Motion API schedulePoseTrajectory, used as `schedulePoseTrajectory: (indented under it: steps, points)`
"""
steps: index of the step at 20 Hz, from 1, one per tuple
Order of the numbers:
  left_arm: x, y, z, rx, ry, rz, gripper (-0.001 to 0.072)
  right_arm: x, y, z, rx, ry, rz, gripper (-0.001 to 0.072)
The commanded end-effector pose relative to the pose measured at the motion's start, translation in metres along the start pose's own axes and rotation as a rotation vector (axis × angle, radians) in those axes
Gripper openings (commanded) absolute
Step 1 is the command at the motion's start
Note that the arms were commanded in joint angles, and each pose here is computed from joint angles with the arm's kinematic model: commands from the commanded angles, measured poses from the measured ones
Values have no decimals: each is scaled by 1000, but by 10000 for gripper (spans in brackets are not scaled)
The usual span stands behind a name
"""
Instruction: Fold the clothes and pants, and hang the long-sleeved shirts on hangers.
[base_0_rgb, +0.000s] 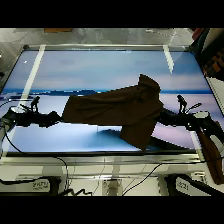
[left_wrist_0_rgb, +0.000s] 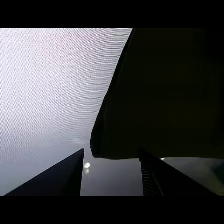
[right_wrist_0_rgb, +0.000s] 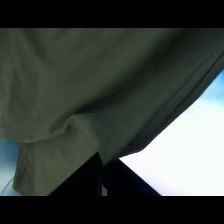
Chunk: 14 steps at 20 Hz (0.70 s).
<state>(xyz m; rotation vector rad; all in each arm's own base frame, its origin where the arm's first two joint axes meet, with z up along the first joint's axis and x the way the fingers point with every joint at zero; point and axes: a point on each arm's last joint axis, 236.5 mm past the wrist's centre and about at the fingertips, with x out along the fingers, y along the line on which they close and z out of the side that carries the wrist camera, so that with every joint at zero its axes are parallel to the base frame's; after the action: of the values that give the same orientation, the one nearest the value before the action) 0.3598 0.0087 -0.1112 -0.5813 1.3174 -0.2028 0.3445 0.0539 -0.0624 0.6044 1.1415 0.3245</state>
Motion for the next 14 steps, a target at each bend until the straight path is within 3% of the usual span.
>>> schedulePoseTrajectory:
  steps: [1, 2, 4, 5, 8, 14]
  points:
    - [14, -17, 9, -16, -31, -116, 397, 0, 1, 0, 1, -1, 1, 11]
    - [18, -24, 11, -34, -35, -146, 382, 0, 1, 0, 2, 0, 1, 11]
    - [23, -28, 11, -22, -32, -165, 175, 0, 1, 0, 2, 0, 2, 11]
    - [23, -29, 11, -8, -34, -167, 8, 0, 1, 0, 2, 0, 2, 11]
    - [13, -47, 18, -4, -43, -233, 13, -7, 9, 2, -22, -3, 13, 11]
    - [-110, -168, 69, 311, -223, -523, 13, -109, 100, 81, -308, -280, 45, 10]
